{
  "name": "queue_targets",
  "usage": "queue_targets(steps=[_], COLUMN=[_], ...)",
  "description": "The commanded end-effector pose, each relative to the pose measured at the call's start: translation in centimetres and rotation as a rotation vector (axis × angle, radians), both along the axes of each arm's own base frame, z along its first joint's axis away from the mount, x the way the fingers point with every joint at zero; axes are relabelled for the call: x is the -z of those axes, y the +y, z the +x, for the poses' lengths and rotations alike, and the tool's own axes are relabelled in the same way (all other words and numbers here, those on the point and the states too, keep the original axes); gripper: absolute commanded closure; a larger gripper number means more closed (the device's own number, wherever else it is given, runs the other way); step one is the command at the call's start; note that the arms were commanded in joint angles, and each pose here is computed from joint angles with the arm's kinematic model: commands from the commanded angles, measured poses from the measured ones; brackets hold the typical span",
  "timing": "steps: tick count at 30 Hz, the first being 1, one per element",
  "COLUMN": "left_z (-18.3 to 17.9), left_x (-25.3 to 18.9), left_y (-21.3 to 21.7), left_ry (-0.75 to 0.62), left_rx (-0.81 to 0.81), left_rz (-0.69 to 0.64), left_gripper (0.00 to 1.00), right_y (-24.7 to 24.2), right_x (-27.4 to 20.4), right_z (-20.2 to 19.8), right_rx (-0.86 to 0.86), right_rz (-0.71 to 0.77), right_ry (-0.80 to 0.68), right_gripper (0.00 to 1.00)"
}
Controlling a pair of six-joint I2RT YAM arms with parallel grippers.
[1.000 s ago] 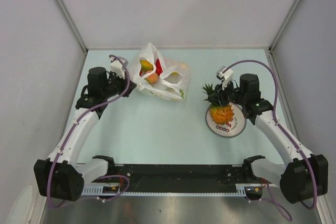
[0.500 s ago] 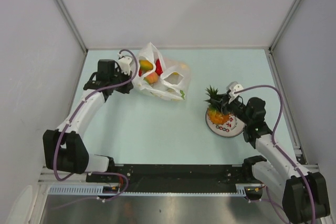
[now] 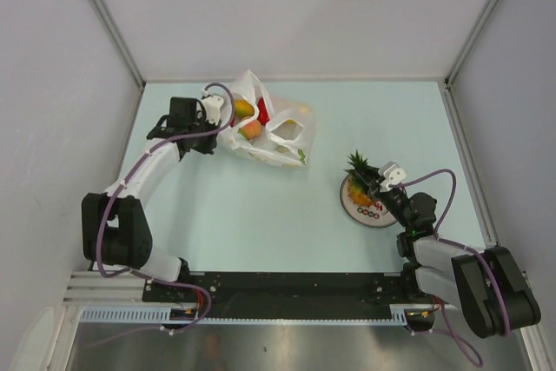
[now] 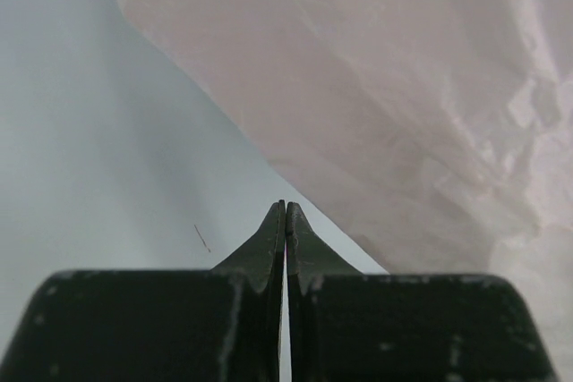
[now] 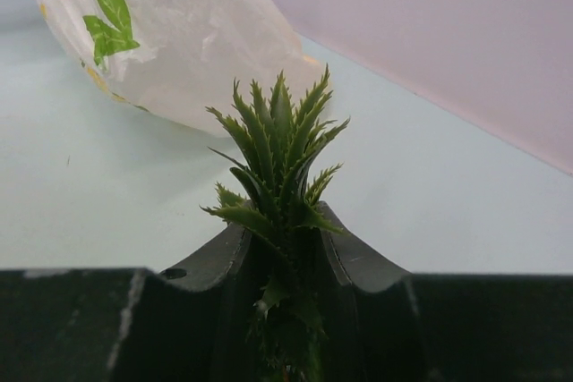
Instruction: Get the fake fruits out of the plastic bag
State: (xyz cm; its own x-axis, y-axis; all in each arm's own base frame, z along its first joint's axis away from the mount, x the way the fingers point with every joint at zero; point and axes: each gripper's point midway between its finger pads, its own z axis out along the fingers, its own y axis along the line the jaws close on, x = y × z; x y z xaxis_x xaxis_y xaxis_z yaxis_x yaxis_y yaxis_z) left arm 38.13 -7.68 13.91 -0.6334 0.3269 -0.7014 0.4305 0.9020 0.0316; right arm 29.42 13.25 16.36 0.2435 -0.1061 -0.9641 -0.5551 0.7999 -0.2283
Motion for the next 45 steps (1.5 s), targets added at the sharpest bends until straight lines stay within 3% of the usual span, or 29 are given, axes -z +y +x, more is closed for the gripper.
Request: queue_targets(steps=[1, 7, 9, 10, 16, 22, 24, 30, 34, 38, 41, 42, 45], left_z=[2.0, 1.5, 1.3, 1.2, 0.9, -0.2, -0.8, -1.9, -2.9, -4.4, -6.0, -6.3, -7.4], left_x=[-2.4, -3.0, -2.8, -3.0, -3.9, -4.9, -5.4, -6.8, -8.2, -9.1, -9.6, -9.8, -10.8], left_y=[0.5, 0.6, 0.5, 0.4, 0.1, -0.6, -1.1, -3.0, -4.2, -4.5, -4.6, -4.7, -4.4], left_ry=[-0.091, -0.102, -0.100, -0.107, -0.142, -0.155, -0.161, -0.163, -0.176, -0.193, -0.200, -0.202, -0.227], left_rx=[0.001, 0.004, 0.006, 0.009, 0.004, 0.001, 0.007, 0.051, 0.078, 0.067, 0.049, 0.053, 0.053], left_rz=[0.044, 0.052, 0.050, 0.044, 0.010, -0.053, -0.095, -0.206, -0.287, -0.340, -0.388, -0.394, -0.402], left_gripper=[1.00, 1.00, 1.00, 1.00, 1.00, 1.00, 1.00, 1.00, 1.00, 1.00, 1.00, 1.00, 1.00], right_y=[-0.3, -1.0, -0.9, -0.9, -1.2, -1.1, -1.1, 0.2, 3.1, 8.2, 14.2, 16.5, 21.0], right_x=[-2.0, -1.3, -1.8, -2.0, -4.6, -5.1, -8.3, -12.0, -17.1, -19.8, -19.7, -19.7, -18.1], right_z=[-0.3, -0.2, -0.5, -0.6, -1.5, -2.2, -3.2, -4.9, -4.8, -4.1, -3.8, -4.9, -3.3], right_rx=[0.015, 0.041, 0.033, 0.033, 0.032, 0.014, 0.005, -0.067, -0.153, -0.266, -0.388, -0.456, -0.473], right_rz=[-0.006, -0.008, -0.016, -0.020, -0.035, -0.106, -0.095, -0.085, -0.067, -0.035, -0.017, -0.005, 0.014], right_ry=[-0.130, -0.102, -0.126, -0.137, -0.208, -0.108, -0.160, -0.085, -0.063, -0.055, -0.023, -0.009, 0.044], right_gripper=[0.84, 0.20, 0.10, 0.00, 0.00, 0.00, 0.00, 0.00, 0.00, 0.13, 0.50, 0.71, 0.96])
